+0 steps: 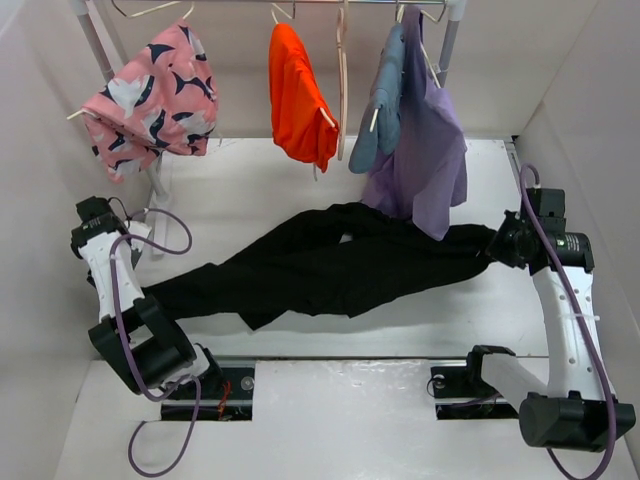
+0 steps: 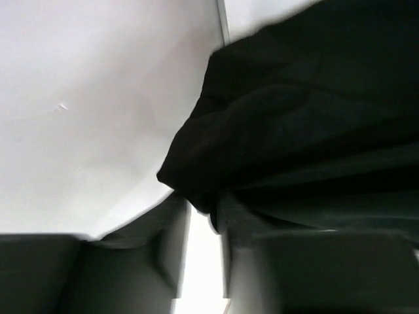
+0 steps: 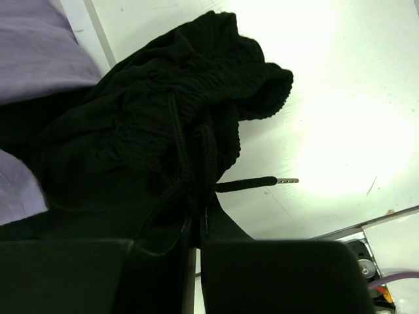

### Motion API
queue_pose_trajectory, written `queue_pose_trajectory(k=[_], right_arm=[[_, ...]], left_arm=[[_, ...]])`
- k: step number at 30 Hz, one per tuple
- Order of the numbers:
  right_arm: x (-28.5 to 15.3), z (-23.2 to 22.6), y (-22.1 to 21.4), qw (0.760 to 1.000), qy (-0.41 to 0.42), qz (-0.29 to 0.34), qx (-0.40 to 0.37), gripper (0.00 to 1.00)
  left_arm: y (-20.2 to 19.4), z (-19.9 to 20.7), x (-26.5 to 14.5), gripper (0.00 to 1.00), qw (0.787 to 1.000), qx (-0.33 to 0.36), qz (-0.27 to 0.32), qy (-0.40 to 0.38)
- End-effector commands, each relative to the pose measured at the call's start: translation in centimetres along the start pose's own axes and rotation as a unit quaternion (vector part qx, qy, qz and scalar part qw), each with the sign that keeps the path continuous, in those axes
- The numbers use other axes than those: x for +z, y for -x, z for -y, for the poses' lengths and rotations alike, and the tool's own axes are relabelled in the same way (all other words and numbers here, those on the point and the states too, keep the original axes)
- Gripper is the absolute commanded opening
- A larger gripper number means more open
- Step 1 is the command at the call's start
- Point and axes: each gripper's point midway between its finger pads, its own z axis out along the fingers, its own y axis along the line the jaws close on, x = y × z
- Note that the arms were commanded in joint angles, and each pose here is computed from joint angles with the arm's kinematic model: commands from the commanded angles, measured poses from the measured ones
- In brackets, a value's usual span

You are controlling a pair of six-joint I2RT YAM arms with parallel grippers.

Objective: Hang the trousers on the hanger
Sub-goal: Flatten out the trousers at the center of the board.

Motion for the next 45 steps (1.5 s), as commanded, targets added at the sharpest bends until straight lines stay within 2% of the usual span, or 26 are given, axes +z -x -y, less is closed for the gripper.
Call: queue_pose_trajectory(k=[1, 3, 4, 5, 7, 9, 11, 14, 16, 18, 19, 21, 24, 26, 27, 28, 29, 31, 32, 33, 36, 38, 40, 45], right_arm=[[-0.9, -0.2, 1.3, 1.000, 0.007, 0.020, 0.003, 0.00], [-0.8, -0.1, 0.5, 1.000, 0.009, 0.011, 0.002, 0.00], [-0.5, 0.2, -0.2, 1.000, 0.004, -0.002, 0.001, 0.00], [-0.7, 0.2, -0.2, 1.000, 0.006, 0.002, 0.002, 0.00], [-0.7, 0.4, -0.4, 1.000, 0.001, 0.004, 0.001, 0.00], [-0.4, 0.5, -0.1, 1.000, -0.006, -0.001, 0.001, 0.00], [0.0, 0.5, -0.2, 1.000, -0.009, -0.009, 0.000, 0.00], [0.7, 0.5, -0.6, 1.000, -0.014, -0.018, 0.009, 0.00], [1.1, 0.6, -1.0, 1.000, -0.016, -0.022, 0.014, 0.00], [1.2, 0.5, -0.8, 1.000, -0.014, -0.018, 0.022, 0.00], [1.2, 0.6, -0.7, 0.999, -0.018, -0.016, 0.026, 0.00], [1.2, 0.5, -0.7, 0.999, -0.018, -0.016, 0.031, 0.00], [1.8, 0.2, -1.6, 0.998, -0.011, -0.037, 0.057, 0.00], [1.5, -0.1, -3.1, 0.993, -0.001, -0.042, 0.108, 0.00], [1.4, -0.2, -3.8, 0.991, 0.005, -0.045, 0.127, 0.00], [1.4, -0.1, -4.3, 0.988, 0.005, -0.044, 0.145, 0.06], [0.8, 0.3, -4.3, 0.986, 0.004, -0.022, 0.163, 0.49], [0.2, 2.2, -4.6, 0.979, -0.044, -0.001, 0.199, 0.91], [-0.8, 2.5, -3.6, 0.977, -0.051, 0.021, 0.208, 0.99], [-1.4, 2.9, -3.0, 0.973, -0.060, 0.039, 0.218, 0.99], [-3.7, 3.7, 0.0, 0.966, -0.076, 0.101, 0.225, 0.99], [-4.0, 3.8, 1.5, 0.967, -0.082, 0.122, 0.210, 0.99], [-3.2, 3.5, 2.4, 0.971, -0.089, 0.114, 0.191, 0.99], [1.1, 0.7, 5.4, 0.983, -0.061, 0.093, 0.148, 0.99]], left_arm=[[-3.1, 1.9, -0.2, 0.25, 0.997, 0.043, -0.058, -0.035], [-5.2, 3.8, 0.0, 0.38, 0.989, 0.066, -0.105, -0.082], [-6.4, 5.2, 0.0, 0.48, 0.982, 0.079, -0.129, -0.113], [-7.1, 5.1, 0.2, 0.54, 0.979, 0.077, -0.154, -0.106], [-8.3, 4.4, 0.1, 0.55, 0.974, 0.085, -0.190, -0.090], [-6.3, 3.6, 0.2, 0.56, 0.981, 0.055, -0.161, -0.094], [-3.1, 3.0, 0.1, 0.56, 0.989, 0.017, -0.099, -0.113], [-0.3, 4.6, 1.3, 0.58, 0.982, -0.021, -0.062, -0.176], [0.0, 6.4, 2.7, 0.58, 0.974, -0.019, -0.066, -0.215], [-0.6, 8.3, 4.3, 0.62, 0.971, -0.020, -0.080, -0.226], [0.1, 8.2, 5.7, 0.62, 0.976, -0.021, -0.073, -0.205], [-0.4, 7.7, 7.4, 0.68, 0.982, -0.023, -0.087, -0.168], [0.5, 6.7, 9.4, 0.68, 0.988, -0.043, -0.079, -0.129], [0.6, 6.6, 9.8, 0.29, 0.988, -0.043, -0.079, -0.129], [1.5, 6.7, 9.7, 0.17, 0.987, -0.048, -0.059, -0.138], [1.9, 7.0, 9.3, 0.15, 0.986, -0.050, -0.051, -0.152], [2.3, 6.8, 8.0, 0.21, 0.985, -0.039, -0.036, -0.166], [3.6, 7.8, 6.5, 0.28, 0.979, -0.016, 0.000, -0.202], [3.9, 8.1, 5.7, 0.33, 0.977, 0.000, 0.010, -0.211], [4.4, 8.4, 4.5, 0.39, 0.976, 0.030, 0.024, -0.213], [5.1, 9.6, 3.0, 0.41, 0.973, 0.080, 0.047, -0.210], [5.5, 11.1, 2.2, 0.44, 0.967, 0.127, 0.054, -0.213], [5.6, 12.4, 1.5, 0.44, 0.963, 0.154, 0.063, -0.211], [9.2, 15.5, -0.8, 0.53, 0.943, 0.182, 0.143, -0.239]])
